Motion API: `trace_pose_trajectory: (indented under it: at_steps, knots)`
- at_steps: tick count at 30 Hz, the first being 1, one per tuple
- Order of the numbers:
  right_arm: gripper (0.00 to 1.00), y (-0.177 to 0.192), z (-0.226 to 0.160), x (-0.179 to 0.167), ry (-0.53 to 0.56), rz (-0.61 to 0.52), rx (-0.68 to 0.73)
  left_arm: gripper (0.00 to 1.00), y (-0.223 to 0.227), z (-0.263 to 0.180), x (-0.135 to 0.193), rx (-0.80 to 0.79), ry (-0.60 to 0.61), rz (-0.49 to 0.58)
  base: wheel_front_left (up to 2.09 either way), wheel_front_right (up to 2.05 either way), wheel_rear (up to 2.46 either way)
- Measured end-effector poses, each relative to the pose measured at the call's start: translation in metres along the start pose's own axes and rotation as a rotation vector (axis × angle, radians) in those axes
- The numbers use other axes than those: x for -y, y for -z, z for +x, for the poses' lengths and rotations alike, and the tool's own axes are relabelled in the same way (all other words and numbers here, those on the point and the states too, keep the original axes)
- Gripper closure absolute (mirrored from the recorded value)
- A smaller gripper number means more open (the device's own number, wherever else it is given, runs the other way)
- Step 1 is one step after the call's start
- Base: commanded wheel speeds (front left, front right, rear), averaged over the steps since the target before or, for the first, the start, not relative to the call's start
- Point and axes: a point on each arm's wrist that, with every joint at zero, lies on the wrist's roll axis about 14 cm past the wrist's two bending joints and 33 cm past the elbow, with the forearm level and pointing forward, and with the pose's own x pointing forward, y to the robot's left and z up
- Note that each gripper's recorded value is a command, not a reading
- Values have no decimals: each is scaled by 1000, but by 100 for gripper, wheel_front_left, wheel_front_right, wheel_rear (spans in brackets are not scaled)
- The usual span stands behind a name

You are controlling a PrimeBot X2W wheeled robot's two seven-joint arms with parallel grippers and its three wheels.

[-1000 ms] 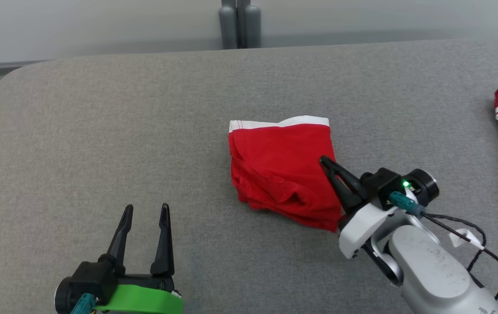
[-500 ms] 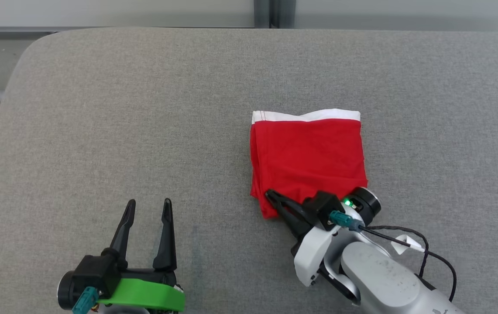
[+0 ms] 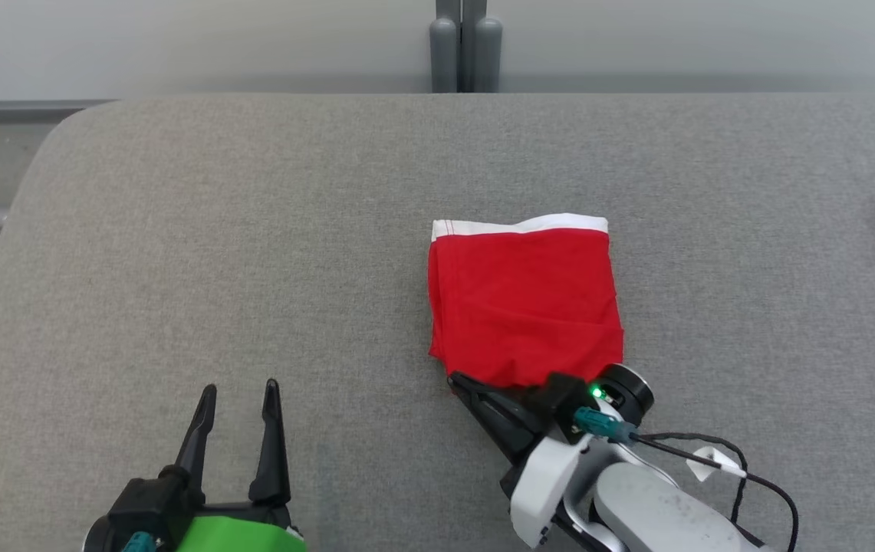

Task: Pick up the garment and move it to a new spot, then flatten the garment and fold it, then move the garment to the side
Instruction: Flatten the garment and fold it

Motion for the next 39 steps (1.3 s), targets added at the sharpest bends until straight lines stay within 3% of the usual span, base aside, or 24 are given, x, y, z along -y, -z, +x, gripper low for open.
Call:
trace_pose_trajectory:
  at_steps: [1, 2, 4, 5, 15, 21, 27, 39]
  knots:
    - [100, -6, -7, 4, 20, 2, 23, 0, -1, -2, -1, 4, -4, 3, 0, 0, 0]
    - [87, -12, -14, 8, 42, 4, 47, 0, -2, -4, -3, 7, -8, 4, 0, 0, 0]
    - [35, -22, -33, 24, 106, -5, 83, 0, -3, -7, -4, 9, -10, 6, 0, 0, 0]
    - [0, -24, -46, 34, 146, -17, 94, 0, -3, -9, -4, 11, -10, 8, 0, 0, 0]
    - [0, -33, -194, 120, 631, -54, 160, 0, -10, -12, 5, 31, 41, 38, 0, 0, 0]
    - [0, -24, -251, 136, 820, -51, 156, 0, -9, -21, 9, 29, 62, 49, 0, 0, 0]
    - [0, -15, -262, 138, 871, -24, 149, 0, -5, -25, 8, 19, 61, 49, 0, 0, 0]
    - [0, -14, -259, 138, 874, -12, 153, 0, -2, -26, 7, 8, 61, 51, 0, 0, 0]
